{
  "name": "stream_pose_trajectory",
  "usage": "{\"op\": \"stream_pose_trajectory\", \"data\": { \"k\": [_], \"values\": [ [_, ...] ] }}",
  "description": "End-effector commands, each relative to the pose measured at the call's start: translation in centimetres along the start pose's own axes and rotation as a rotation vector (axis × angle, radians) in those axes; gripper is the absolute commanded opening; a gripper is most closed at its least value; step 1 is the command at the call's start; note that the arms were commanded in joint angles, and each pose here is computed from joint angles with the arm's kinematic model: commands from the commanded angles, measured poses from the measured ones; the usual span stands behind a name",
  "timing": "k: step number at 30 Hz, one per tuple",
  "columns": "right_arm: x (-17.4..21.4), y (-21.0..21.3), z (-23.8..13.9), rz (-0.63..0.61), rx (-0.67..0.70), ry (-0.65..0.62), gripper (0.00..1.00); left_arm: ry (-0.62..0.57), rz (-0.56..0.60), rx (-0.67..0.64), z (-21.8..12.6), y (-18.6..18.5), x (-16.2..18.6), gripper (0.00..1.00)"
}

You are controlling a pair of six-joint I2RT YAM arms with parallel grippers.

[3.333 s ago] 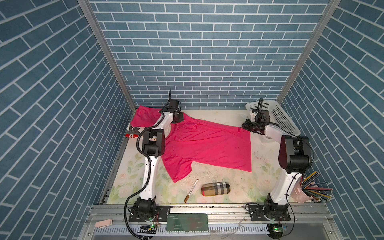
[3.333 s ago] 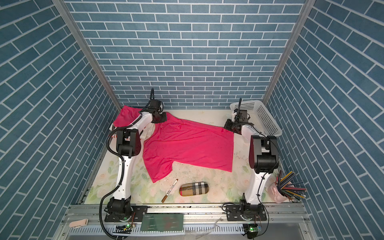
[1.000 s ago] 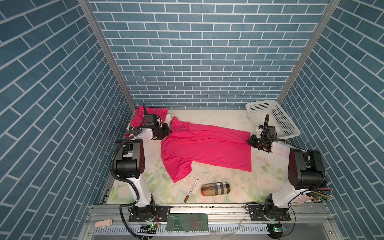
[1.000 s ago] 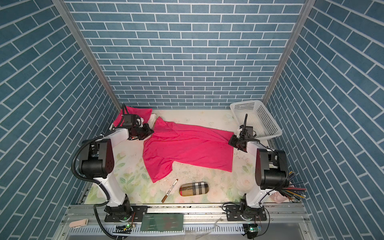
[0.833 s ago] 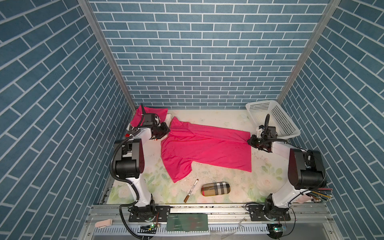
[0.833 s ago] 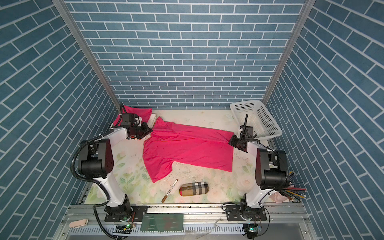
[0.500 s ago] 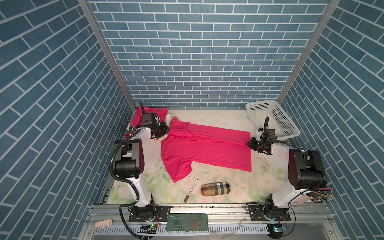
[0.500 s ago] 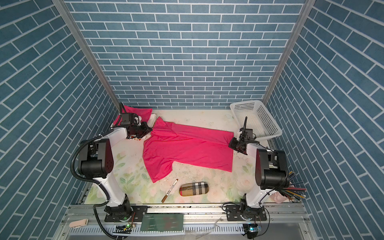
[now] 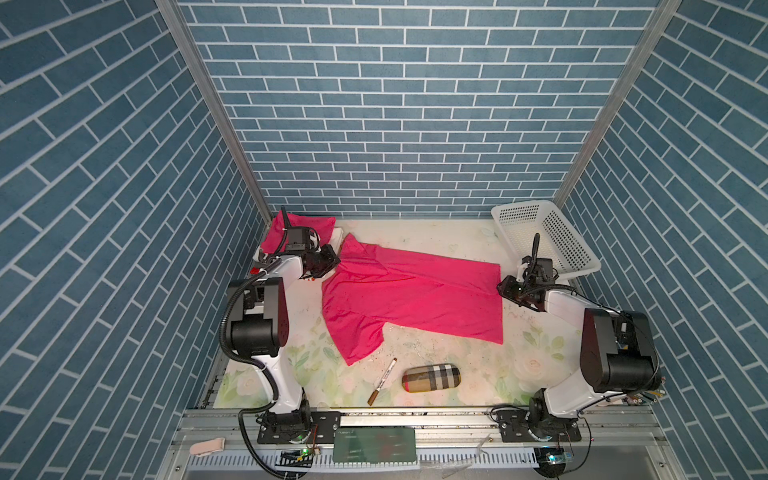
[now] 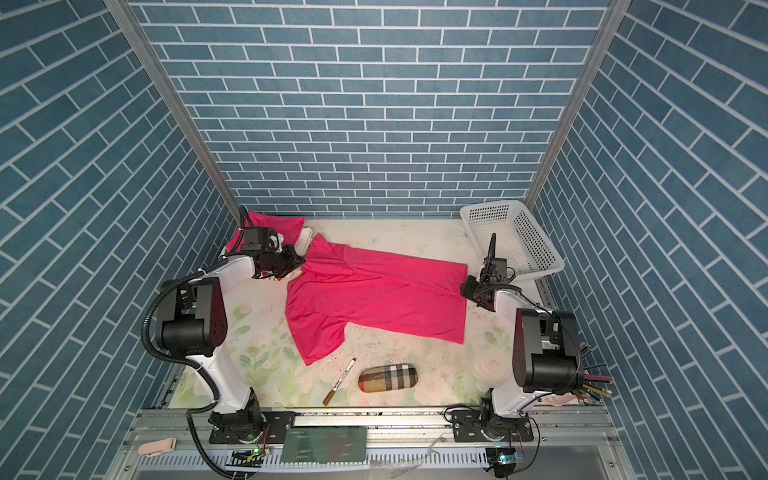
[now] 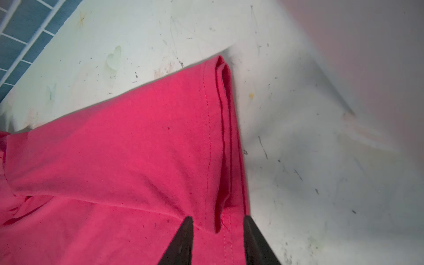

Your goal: Fold and stack the t-shirts

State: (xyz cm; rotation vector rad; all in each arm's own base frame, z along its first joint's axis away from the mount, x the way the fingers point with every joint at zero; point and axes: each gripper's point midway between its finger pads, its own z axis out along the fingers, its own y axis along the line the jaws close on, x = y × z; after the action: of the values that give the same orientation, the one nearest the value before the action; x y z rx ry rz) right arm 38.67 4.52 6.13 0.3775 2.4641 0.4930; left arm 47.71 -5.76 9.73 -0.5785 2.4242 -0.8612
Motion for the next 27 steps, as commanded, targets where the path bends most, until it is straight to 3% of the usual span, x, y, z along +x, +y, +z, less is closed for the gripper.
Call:
{"op": "stream_pose_trajectory", "data": {
  "k": [1, 6, 18, 27],
  "values": [
    [-1.3, 0.8, -1.0, -0.018, 0.006, -0.035, 0.41, -0.001, 0.006, 0.009, 0.2, -0.3, 0.3, 0.04],
    [-2.2, 1.4, -0.5, -0.032, 0.002, -0.041, 0.47, 0.005, 0.014, 0.009, 0.4, -0.5, 0.6, 0.04],
    [-4.5, 0.5, 3.8, -0.051, 0.094, -0.012, 0.48, 0.013, 0.013, 0.013, 0.8, -0.6, 0.9, 0.04],
    [-4.4, -0.1, 6.2, -0.065, 0.152, 0.019, 0.37, 0.020, 0.013, 0.014, 1.1, -0.6, 1.0, 0.05]
  ]
}}
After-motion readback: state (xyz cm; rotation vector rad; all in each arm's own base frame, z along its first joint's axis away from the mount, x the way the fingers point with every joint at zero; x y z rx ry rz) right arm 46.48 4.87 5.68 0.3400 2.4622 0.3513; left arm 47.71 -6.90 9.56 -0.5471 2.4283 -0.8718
